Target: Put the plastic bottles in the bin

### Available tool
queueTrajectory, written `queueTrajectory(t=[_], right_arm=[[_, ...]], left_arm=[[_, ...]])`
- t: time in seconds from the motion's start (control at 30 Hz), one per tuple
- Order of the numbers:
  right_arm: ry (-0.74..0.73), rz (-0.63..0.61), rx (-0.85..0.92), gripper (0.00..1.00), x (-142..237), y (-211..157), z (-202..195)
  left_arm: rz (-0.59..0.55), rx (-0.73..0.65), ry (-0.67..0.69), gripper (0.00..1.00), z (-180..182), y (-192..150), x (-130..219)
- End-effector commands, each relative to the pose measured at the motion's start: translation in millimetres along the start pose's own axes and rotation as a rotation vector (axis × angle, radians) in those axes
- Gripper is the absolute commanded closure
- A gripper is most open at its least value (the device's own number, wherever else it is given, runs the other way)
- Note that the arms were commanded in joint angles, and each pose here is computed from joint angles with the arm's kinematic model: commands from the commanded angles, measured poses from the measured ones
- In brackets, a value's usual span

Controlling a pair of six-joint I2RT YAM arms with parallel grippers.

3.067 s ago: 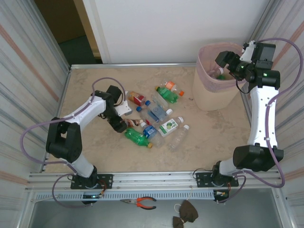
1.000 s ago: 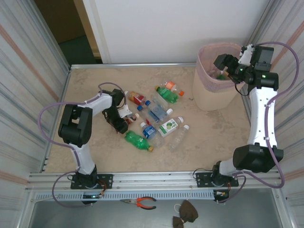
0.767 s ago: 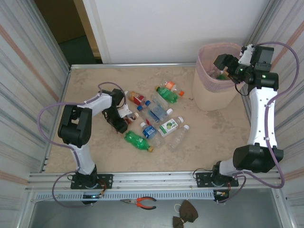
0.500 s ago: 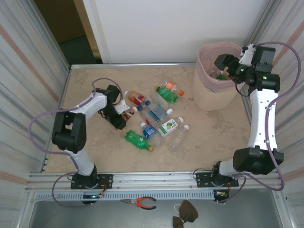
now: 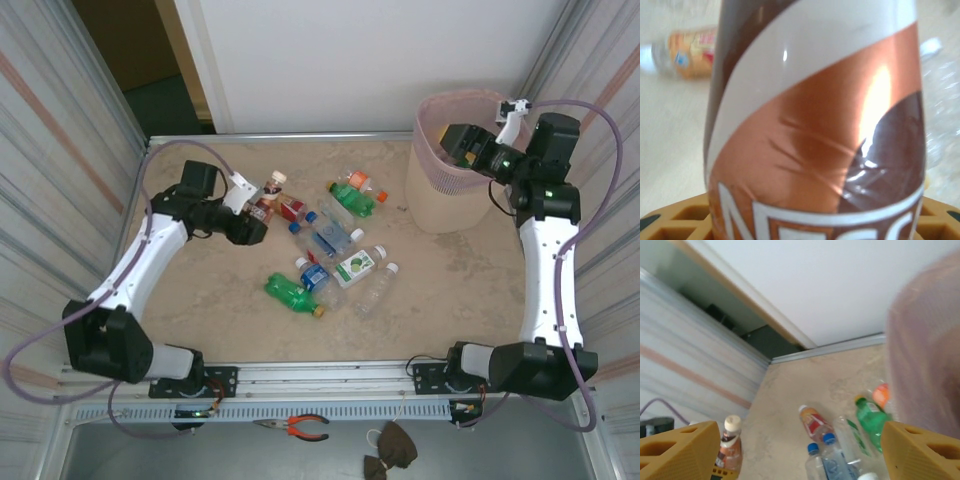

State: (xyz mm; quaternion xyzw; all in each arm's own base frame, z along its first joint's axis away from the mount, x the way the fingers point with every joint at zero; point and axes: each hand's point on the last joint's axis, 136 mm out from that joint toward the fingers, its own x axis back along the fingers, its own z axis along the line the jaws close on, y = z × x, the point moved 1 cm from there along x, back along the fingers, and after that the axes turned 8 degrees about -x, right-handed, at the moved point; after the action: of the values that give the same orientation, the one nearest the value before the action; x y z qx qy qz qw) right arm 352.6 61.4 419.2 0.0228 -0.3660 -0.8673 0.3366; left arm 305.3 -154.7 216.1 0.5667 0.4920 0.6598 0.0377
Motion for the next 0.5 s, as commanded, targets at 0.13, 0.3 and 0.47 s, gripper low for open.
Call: queueTrajectory(t=[0.13, 0.3, 0.47], right_arm=[[0.342, 0.045, 0.347, 0.15, 6, -31, 96], [0.485, 0.086, 0.48, 0.11, 11, -60, 138], [0.612, 0.133, 0.511, 0.11, 12, -83, 171]], left_arm=[[-0.434, -0.043, -0.268, 0.45, -53, 75, 45], [-0.577, -0.144, -0.373, 0.47, -86, 103, 78], [-0.655, -0.269, -0.447, 0.47, -124, 123, 100]])
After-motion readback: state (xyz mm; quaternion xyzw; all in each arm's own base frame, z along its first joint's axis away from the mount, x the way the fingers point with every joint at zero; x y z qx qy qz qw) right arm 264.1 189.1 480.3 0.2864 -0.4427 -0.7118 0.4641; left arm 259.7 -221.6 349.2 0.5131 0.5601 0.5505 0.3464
